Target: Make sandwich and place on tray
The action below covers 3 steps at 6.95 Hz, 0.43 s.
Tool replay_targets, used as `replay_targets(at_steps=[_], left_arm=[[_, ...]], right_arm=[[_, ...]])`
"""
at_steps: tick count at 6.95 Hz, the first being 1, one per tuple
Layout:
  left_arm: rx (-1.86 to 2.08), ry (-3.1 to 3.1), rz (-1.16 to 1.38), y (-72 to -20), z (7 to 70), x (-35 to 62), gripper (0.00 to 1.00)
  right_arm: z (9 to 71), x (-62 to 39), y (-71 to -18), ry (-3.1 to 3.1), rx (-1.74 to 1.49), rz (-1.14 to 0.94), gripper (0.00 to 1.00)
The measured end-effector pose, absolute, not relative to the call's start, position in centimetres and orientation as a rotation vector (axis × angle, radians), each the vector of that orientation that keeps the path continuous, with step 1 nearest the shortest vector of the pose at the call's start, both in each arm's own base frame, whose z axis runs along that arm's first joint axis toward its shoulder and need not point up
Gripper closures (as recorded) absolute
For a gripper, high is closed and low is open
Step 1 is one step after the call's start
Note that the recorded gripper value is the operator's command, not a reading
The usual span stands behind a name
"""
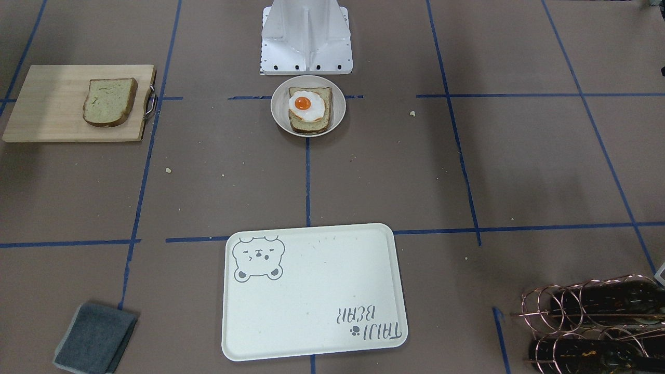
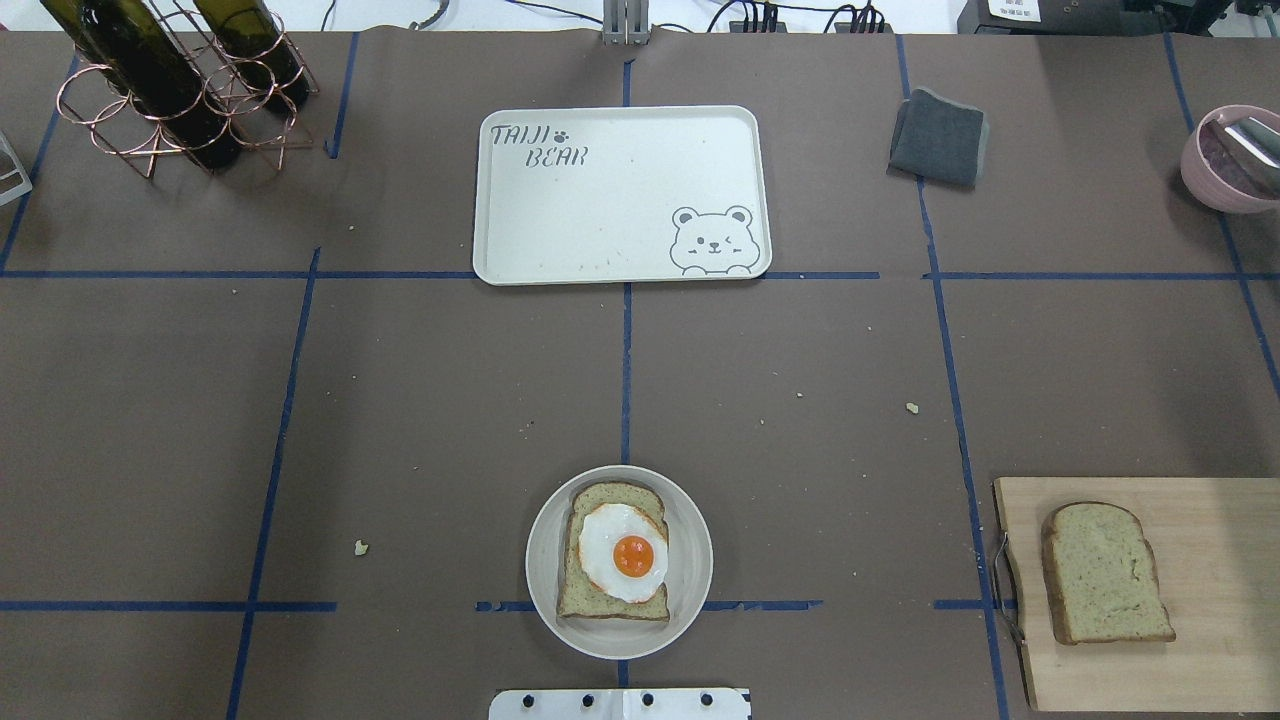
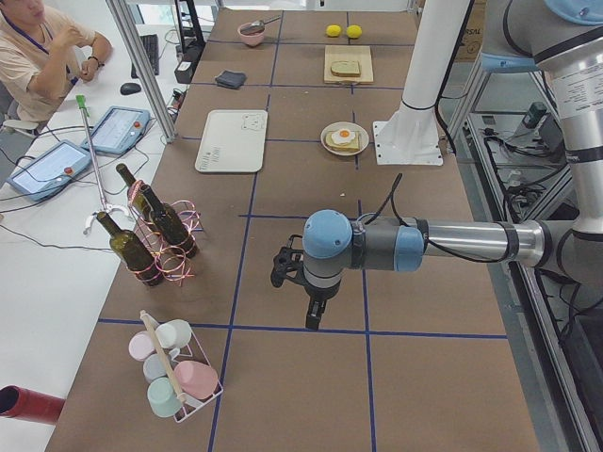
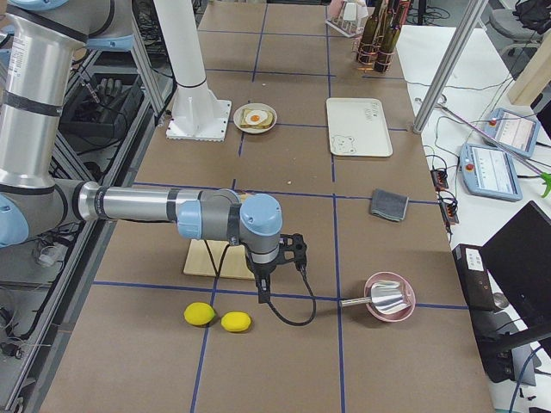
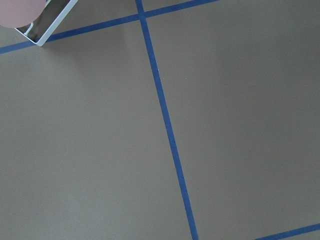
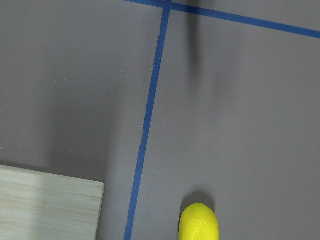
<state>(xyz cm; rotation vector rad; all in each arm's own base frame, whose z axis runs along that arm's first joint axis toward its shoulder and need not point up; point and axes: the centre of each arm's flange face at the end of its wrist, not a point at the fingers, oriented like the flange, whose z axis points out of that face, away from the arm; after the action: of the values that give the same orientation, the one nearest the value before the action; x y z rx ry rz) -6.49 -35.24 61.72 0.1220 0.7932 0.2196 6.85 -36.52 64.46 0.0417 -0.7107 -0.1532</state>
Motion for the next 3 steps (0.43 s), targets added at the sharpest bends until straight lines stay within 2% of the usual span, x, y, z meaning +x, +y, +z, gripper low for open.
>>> replay_targets(at_steps=[3], left_arm=[[0.128, 0.795, 0.223, -35.26, 61.44, -6.48, 0.00]], right_arm=[[64.57, 6.87, -36.48, -0.708, 0.037, -0.151, 0.00]])
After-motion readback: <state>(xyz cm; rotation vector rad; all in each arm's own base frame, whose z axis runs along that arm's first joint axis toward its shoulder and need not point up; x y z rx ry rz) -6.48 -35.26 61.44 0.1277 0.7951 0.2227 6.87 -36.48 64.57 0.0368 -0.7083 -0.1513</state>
